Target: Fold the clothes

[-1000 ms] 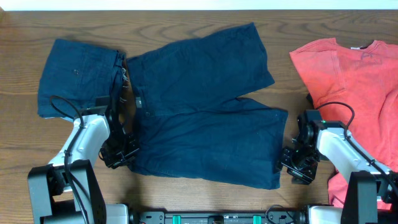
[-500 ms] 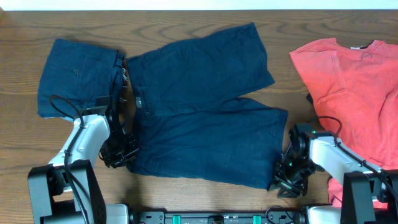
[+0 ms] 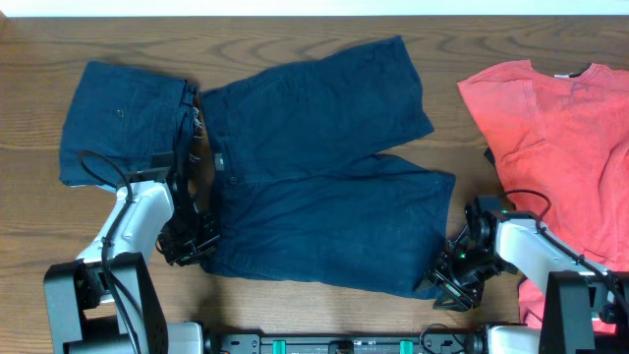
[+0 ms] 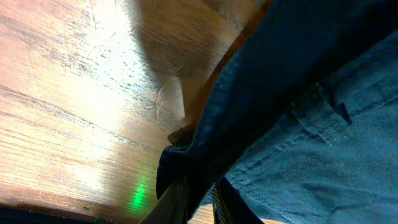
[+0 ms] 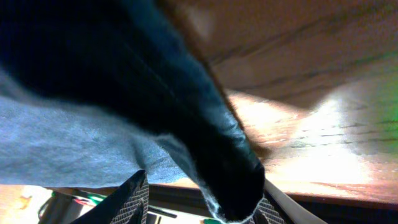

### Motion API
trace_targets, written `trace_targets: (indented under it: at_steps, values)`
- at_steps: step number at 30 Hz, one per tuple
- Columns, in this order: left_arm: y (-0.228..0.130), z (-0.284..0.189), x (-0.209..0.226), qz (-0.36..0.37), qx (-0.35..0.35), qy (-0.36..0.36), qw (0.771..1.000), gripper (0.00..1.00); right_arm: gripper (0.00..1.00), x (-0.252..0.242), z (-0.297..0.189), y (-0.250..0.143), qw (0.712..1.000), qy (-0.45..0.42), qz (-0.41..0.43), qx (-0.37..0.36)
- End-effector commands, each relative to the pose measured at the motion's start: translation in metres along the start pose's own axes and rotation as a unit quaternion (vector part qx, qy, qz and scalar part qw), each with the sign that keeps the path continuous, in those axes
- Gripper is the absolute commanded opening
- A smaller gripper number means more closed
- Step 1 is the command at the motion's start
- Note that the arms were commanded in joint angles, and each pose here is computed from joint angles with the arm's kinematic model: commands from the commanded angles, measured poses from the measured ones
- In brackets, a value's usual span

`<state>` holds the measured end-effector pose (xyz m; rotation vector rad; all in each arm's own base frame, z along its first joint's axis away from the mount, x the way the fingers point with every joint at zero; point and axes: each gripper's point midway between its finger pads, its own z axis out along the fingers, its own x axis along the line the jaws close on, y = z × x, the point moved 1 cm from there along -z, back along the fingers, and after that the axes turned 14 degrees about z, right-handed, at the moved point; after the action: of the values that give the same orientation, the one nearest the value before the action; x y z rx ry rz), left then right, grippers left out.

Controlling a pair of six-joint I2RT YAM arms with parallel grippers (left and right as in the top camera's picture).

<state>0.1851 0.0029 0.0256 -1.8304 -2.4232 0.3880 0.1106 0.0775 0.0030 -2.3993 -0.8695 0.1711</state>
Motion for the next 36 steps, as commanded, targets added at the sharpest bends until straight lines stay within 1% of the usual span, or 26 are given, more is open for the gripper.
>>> trace_targets:
  at_steps: [1,2,3,5,7,9,11,13,15,16,18,23,28,32,35,36]
  values:
    - [0.0,-0.004,0.001,0.003,0.0,0.004,1.0,0.17,0.49,-0.008,-0.003,0.027,0.998,-0.022,-0.001,-0.066]
    - [0.0,-0.004,0.001,0.003,0.002,0.005,1.0,0.17,0.48,-0.008,-0.003,0.029,0.998,-0.02,0.001,-0.067]
    - [-0.001,-0.004,0.001,0.003,0.003,0.005,1.0,0.21,0.46,-0.009,-0.004,0.03,0.997,-0.021,0.005,-0.07]
    - [-0.001,-0.004,0.001,0.002,0.004,0.005,1.0,0.24,0.4,-0.014,-0.005,0.035,0.996,-0.031,0.026,-0.082]
    - [-0.001,-0.004,0.001,0.002,0.004,0.005,1.0,0.33,0.32,-0.017,-0.007,0.037,0.995,-0.034,0.039,-0.086]
    - [-0.001,-0.004,0.001,0.002,0.004,0.003,1.0,0.38,0.28,-0.018,-0.007,0.038,0.995,-0.031,0.044,-0.087]
    - [-0.001,-0.004,0.001,0.002,0.004,0.002,1.0,0.45,0.21,-0.018,-0.008,0.038,0.995,-0.03,0.046,-0.086]
    - [-0.001,-0.004,0.0,0.002,0.004,0.002,1.0,0.51,0.18,-0.018,-0.008,0.038,0.995,-0.03,0.046,-0.087]
    - [-0.002,-0.004,-0.004,0.001,0.006,-0.012,1.0,0.54,0.08,-0.018,-0.008,0.038,0.995,-0.03,0.046,-0.087]
    - [-0.002,-0.004,-0.006,0.001,0.007,-0.02,1.0,0.55,0.01,-0.017,-0.008,0.039,0.995,-0.029,0.046,-0.088]
    - [-0.004,-0.004,-0.01,0.0,0.01,-0.032,0.999,0.56,0.01,-0.017,-0.008,0.039,0.995,-0.028,0.045,-0.088]
    - [-0.012,-0.003,-0.009,-0.002,0.027,-0.031,0.999,0.64,0.01,-0.016,-0.009,0.04,0.995,-0.027,0.041,-0.09]
    - [-0.02,0.003,-0.007,-0.005,0.041,-0.029,0.999,0.65,0.01,-0.015,-0.01,0.04,0.995,-0.027,0.039,-0.09]
    - [-0.011,0.009,-0.007,-0.015,0.018,-0.029,0.999,0.64,0.01,-0.015,-0.01,0.04,0.995,-0.027,0.036,-0.09]
    - [-0.01,0.013,-0.007,-0.033,0.015,-0.03,0.999,0.5,0.01,-0.015,-0.01,0.04,0.995,-0.026,0.036,-0.09]
    - [-0.012,0.014,-0.006,-0.034,0.018,-0.029,0.999,0.47,0.01,-0.015,-0.01,0.04,0.995,-0.027,0.035,-0.09]
